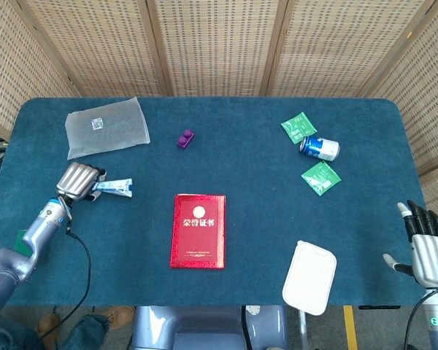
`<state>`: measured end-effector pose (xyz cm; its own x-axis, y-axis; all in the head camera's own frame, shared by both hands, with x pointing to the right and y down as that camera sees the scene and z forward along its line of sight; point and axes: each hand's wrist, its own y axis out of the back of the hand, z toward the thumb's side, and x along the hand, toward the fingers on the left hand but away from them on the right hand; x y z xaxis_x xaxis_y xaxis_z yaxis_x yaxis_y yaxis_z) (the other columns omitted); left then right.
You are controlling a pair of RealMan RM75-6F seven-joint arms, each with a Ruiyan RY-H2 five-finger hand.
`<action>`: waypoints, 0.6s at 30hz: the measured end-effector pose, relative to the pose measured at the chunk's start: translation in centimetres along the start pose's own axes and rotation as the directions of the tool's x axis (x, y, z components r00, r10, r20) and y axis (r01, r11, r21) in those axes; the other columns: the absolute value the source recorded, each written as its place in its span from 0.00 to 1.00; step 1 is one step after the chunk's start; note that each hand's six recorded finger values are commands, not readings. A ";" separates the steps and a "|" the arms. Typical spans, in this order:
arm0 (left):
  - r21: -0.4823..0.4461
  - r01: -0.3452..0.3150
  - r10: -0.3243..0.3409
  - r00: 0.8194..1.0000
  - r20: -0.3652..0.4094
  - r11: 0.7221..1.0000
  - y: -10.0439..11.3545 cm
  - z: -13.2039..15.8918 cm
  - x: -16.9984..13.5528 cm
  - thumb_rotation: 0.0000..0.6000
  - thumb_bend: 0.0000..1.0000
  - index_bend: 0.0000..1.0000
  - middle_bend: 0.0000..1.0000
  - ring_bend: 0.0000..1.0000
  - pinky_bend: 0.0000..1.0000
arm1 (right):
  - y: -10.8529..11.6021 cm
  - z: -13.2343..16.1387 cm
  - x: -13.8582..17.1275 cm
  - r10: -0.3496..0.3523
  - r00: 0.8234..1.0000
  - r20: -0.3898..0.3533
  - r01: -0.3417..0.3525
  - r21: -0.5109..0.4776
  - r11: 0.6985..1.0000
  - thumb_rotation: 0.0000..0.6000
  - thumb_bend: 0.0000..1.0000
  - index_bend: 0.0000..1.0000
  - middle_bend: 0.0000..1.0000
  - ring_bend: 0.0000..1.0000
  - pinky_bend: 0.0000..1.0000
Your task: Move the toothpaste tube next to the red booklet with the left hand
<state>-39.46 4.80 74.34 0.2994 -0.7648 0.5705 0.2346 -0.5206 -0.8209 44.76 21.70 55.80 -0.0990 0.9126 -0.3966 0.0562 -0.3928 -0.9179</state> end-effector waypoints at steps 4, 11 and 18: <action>-0.075 -0.045 0.047 0.999 0.020 0.996 2.1 1.3 0.7 1.00 0.41 0.57 0.57 0.50 0.52 | 0.1 -0.1 0.0 0.002 1.000 0.000 -0.002 -0.012 1.000 1.00 0.00 0.00 0.00 0.00 0.00; -0.226 -0.103 0.117 0.992 0.053 0.969 7.3 6.7 3.2 1.00 0.45 0.57 0.57 0.50 0.51 | 0.4 -0.4 -0.1 0.007 1.000 0.005 -0.007 -0.034 0.999 1.00 0.00 0.00 0.00 0.00 0.00; -0.239 -0.093 0.111 0.992 0.061 0.967 11.4 12.5 7.0 1.00 0.45 0.57 0.57 0.50 0.51 | 0.5 -1.2 -0.4 0.012 1.000 0.024 -0.010 -0.057 0.998 1.00 0.00 0.00 0.00 0.00 0.00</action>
<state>-23.15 -1.71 69.27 0.3795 -0.7931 0.4765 -0.0219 -0.5226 -0.8523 46.03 21.24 55.57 -0.1225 0.9049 -0.4076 0.1142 -0.3951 -0.9115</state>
